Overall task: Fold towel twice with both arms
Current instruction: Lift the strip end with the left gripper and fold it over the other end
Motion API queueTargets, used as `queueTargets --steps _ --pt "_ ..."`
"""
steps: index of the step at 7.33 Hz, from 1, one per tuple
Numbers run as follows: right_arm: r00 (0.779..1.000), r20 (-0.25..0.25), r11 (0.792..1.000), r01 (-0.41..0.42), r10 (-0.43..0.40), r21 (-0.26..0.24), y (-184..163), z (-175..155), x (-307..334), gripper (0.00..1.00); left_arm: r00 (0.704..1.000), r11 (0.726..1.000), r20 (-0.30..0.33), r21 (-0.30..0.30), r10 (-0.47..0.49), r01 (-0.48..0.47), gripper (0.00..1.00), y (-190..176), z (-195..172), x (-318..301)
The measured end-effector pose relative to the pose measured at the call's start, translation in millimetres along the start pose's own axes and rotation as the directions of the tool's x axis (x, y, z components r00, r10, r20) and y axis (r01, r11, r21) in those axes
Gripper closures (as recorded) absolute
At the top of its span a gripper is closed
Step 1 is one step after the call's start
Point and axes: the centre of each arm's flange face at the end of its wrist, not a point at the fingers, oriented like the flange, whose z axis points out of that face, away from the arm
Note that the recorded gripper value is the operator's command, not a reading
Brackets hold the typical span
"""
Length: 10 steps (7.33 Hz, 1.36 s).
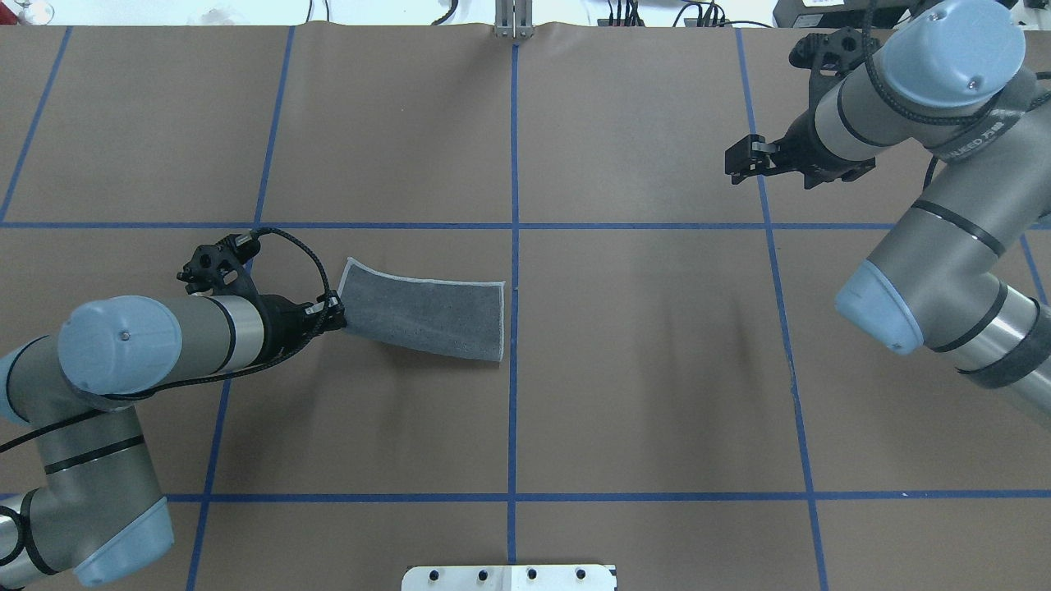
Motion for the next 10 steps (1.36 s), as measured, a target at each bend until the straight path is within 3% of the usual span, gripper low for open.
queueTargets --steps 2,6,10 --pt "1.000 0.000 1.000 0.000 0.000 -0.001 0 0 0 0.00 0.999 1.000 -0.030 0.017 0.014 -0.014 1.00 16 9 26" --pt "1.000 0.000 1.000 0.000 0.000 -0.001 0 0 0 0.00 0.996 0.999 -0.081 -0.005 0.041 -0.042 1.00 69 52 104" --pt "1.000 0.000 1.000 0.000 0.000 -0.001 0 1 0 0.00 0.990 0.997 -0.128 -0.032 0.062 -0.067 1.00 94 54 148"
